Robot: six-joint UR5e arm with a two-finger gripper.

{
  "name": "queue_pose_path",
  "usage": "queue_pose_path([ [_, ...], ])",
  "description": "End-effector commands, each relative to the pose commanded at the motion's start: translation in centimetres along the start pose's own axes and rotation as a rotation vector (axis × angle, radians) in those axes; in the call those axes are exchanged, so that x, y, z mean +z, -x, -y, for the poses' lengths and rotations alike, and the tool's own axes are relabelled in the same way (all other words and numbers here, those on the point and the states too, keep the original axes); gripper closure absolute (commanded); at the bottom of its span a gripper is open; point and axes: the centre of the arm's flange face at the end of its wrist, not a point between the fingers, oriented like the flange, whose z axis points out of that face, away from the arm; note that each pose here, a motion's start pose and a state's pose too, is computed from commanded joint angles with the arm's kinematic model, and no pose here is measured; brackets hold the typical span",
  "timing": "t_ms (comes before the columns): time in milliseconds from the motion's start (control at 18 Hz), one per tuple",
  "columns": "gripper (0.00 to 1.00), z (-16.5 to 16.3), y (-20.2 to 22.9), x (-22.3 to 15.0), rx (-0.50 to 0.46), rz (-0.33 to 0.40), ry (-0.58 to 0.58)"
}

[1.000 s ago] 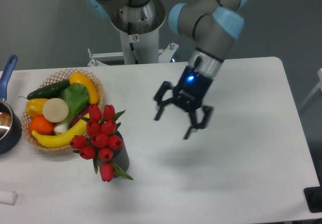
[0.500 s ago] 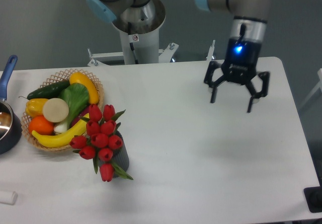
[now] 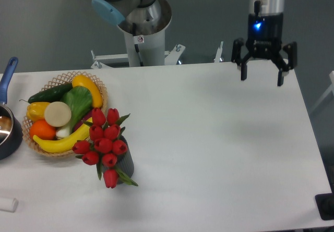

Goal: Insert the flowers into the vase

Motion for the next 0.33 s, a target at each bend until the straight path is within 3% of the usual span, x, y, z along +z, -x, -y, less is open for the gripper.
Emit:
queue_pose_path([
  [167, 0.0, -1.4, -0.3, -1.1, 0.038, -0.028, 0.08],
  [333, 0.0, -1.7, -0.4, -1.0, 0.032, -0.03, 0.085],
])
